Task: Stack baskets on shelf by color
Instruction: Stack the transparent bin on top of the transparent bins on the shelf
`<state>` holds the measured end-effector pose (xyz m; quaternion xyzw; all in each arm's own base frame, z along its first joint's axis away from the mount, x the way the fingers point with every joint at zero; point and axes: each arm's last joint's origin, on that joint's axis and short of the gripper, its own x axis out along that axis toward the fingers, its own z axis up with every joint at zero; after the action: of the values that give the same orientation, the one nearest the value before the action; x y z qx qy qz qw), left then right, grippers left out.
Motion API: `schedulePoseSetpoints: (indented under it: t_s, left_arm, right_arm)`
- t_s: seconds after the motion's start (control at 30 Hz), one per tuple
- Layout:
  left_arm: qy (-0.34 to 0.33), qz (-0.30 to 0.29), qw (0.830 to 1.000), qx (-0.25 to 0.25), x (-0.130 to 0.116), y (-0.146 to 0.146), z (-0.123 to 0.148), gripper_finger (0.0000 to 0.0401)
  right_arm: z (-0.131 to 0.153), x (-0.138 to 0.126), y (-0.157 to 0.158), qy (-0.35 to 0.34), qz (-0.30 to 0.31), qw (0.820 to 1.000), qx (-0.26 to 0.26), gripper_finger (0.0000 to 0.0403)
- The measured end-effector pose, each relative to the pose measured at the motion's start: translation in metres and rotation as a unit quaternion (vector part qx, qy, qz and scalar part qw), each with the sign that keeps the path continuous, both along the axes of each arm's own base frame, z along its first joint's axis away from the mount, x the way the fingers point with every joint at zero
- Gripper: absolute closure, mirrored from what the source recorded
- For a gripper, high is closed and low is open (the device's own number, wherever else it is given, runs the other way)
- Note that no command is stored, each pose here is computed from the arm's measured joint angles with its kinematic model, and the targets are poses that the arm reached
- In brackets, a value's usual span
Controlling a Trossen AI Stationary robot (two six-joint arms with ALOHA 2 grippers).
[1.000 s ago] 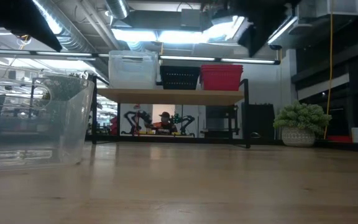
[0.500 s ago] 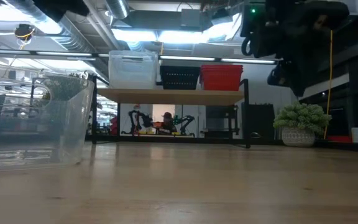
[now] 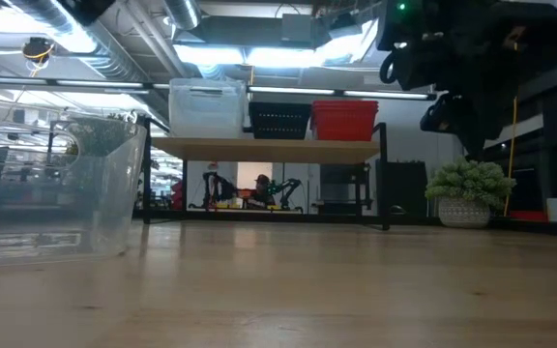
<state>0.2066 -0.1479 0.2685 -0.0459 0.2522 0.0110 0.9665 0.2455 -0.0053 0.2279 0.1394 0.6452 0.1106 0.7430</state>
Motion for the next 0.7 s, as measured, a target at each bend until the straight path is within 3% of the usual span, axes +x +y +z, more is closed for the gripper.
schedulePoseSetpoints:
  t_s: [0.13, 0.27, 0.47, 0.7]
  left_arm:
    - [0.063, 0.025, 0.996, -0.063, 0.011, -0.014, 0.006, 0.0393]
    - [0.117, 0.042, 0.985, -0.117, 0.024, -0.027, 0.002, 0.0359]
    - [0.166, 0.075, 0.969, -0.168, 0.039, -0.038, -0.018, 0.0308]
    - [0.226, 0.101, 0.947, -0.202, 0.049, -0.047, -0.046, 0.0304]
  right_arm:
    - [0.000, 0.001, 0.000, -0.002, 0.000, 1.000, -0.005, 0.0257]
    - [0.000, 0.002, -0.002, -0.009, -0.005, 0.999, -0.037, 0.0257]
    - [-0.001, 0.002, -0.004, -0.002, -0.020, 0.997, -0.077, 0.0257]
    - [-0.001, 0.002, -0.004, -0.005, -0.007, 0.997, -0.080, 0.0257]
